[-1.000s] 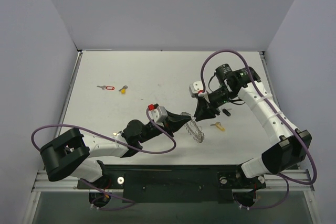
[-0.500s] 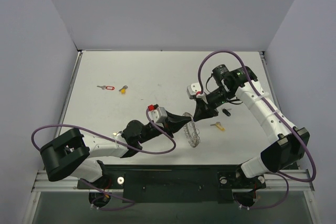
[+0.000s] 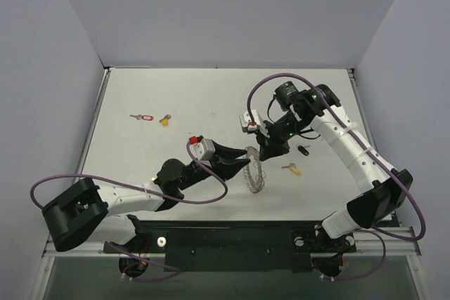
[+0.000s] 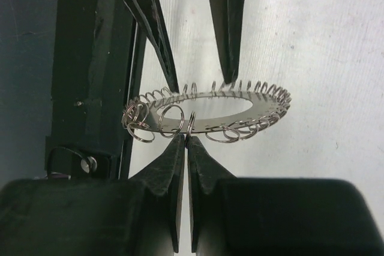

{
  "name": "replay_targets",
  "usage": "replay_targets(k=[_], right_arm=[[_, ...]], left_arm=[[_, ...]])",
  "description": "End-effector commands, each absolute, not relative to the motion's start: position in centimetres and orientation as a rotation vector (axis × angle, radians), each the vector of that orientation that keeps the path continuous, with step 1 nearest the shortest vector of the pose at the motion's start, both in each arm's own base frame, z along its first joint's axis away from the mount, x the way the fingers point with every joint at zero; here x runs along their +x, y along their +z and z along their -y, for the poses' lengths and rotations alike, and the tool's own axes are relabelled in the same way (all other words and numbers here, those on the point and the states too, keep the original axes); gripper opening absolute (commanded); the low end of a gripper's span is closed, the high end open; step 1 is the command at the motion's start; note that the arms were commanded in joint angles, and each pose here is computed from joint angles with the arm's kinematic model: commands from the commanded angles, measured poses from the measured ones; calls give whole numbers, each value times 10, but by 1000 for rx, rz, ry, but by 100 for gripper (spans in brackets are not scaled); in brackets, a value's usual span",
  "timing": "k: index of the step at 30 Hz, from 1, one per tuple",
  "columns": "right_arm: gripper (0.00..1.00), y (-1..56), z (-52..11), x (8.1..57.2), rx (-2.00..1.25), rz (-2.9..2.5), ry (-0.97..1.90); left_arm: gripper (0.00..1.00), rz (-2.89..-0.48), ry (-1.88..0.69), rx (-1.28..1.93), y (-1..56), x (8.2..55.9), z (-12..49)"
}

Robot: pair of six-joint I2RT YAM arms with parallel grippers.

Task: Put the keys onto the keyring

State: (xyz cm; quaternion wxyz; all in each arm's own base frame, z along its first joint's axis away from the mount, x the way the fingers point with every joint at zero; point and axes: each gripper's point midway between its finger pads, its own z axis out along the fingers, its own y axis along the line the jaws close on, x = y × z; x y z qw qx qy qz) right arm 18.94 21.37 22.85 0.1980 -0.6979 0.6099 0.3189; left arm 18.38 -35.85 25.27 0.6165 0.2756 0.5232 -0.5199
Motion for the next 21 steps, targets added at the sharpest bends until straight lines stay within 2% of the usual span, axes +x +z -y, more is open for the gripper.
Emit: replay_targets(k=[1,6,13,21], right_arm=[[0,227,-195,184,-1940,-1945,797],[0,225,-186,181,-1985,-2046,709],[0,229,-176,180,-2061,-2155,644],[0,219,-174,173,-2103,-2186,658]], left_arm=[[46,-1199,-1186,659,266,179,347],[48,-1278,-1063,798,246,177,345],[48,-1228,-928,896,249,181,370],[40,-1201,-835,827,253,196,382]])
